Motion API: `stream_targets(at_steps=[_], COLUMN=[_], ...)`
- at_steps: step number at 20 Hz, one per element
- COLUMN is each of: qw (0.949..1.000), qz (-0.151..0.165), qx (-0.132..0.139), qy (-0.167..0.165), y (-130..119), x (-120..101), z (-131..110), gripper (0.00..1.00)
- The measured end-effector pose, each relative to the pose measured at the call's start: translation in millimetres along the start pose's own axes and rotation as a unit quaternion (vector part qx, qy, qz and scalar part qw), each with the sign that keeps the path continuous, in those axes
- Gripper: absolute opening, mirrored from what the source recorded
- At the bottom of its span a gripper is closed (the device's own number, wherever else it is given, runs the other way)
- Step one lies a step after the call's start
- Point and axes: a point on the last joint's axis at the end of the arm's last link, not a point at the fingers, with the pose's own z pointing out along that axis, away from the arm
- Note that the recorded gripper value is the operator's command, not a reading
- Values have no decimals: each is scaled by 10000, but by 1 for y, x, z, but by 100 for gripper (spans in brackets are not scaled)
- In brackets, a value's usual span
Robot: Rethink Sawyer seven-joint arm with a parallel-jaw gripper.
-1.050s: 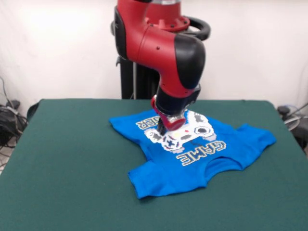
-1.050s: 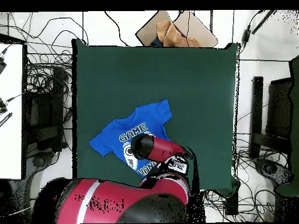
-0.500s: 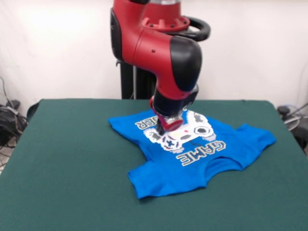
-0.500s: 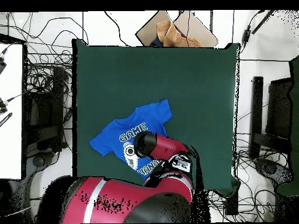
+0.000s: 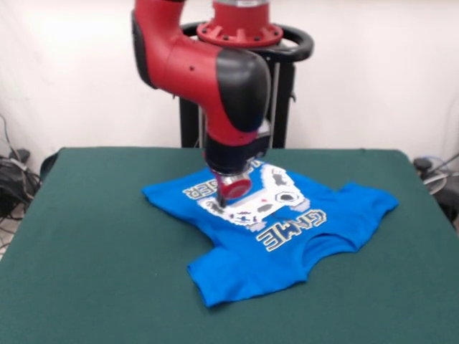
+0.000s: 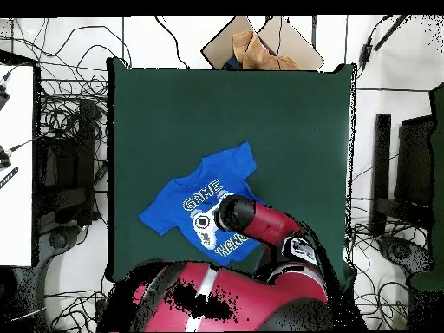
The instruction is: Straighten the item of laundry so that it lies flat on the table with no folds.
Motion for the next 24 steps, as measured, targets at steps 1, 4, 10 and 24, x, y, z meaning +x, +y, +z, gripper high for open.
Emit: stream_targets(at_steps=[1,4,10,24], qw=[9999,9992,9982,9978], qz=[61,135,59,-145], qx=[-89,-322,-444,-427], qy=[-35,-217,-392,-480], y=[-1,-2,-2,-1], x=[-7,-23,-27,-24], z=[-1,-3,0,0], gripper=[0,0,0,0])
